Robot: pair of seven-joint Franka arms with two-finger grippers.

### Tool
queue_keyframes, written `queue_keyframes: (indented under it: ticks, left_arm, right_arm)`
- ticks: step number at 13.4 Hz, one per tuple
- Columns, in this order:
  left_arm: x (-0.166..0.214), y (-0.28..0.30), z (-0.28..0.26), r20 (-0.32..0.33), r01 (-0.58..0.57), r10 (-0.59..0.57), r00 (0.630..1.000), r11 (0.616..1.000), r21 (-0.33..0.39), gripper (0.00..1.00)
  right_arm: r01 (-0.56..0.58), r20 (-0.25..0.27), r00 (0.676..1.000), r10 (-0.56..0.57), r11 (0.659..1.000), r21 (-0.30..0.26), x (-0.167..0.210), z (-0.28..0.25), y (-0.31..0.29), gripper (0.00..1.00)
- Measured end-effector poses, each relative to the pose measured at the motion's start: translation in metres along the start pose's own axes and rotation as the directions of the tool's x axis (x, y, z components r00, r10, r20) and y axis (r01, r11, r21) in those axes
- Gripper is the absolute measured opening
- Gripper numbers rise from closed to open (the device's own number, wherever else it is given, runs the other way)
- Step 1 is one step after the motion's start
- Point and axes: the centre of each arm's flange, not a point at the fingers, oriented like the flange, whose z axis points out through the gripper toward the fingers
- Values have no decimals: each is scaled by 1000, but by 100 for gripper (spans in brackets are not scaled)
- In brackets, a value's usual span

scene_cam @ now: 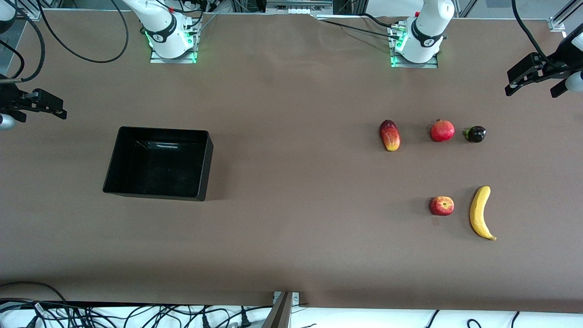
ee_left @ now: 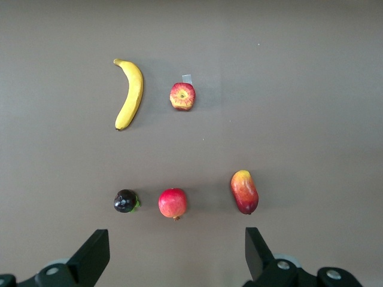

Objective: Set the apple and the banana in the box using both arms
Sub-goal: 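Reach the right gripper to the black box while the left gripper reaches the apple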

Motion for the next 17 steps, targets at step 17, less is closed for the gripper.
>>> queue_keyframes:
  ticks: [17]
  left_arm:
    - [23,2,41,69,-4,4,998,1000,-2,100]
  right_arm:
    - [-14,162,987,9,999,31,-4,34,5,100]
